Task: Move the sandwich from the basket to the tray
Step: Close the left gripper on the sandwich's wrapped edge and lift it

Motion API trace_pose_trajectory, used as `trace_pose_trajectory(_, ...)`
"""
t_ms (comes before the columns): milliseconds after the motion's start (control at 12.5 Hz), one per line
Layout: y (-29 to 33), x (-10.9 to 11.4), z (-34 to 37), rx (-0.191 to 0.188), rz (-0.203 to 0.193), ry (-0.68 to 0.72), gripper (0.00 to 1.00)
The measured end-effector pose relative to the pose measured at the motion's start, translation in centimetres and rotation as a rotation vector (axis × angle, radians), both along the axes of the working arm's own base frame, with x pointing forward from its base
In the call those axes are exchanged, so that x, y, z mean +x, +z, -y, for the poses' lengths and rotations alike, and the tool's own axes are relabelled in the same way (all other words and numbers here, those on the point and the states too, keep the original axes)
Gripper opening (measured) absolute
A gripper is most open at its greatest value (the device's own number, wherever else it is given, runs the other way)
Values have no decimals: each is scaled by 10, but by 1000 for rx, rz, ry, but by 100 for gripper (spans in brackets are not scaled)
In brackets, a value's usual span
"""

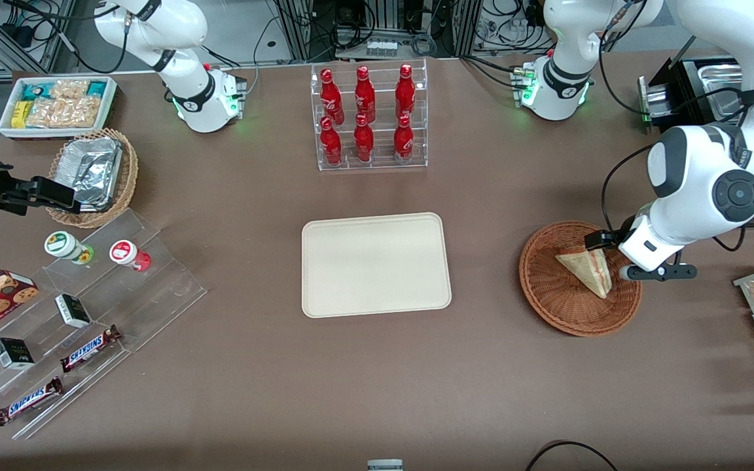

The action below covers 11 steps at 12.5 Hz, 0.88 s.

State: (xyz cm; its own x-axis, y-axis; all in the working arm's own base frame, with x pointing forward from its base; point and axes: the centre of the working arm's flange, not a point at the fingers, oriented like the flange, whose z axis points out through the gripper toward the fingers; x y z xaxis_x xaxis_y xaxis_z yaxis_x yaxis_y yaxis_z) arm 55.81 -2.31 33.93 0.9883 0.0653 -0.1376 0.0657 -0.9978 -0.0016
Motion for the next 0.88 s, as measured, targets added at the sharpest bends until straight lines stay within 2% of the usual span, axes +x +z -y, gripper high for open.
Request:
trace_pose_trajectory(478, -28, -11, 0, 39, 57, 374, 100)
trace_pose_trajectory(717, -26, -14, 0, 42, 86, 485, 100)
trace_pose_trajectory(877, -27, -16, -1, 35, 125, 543, 100)
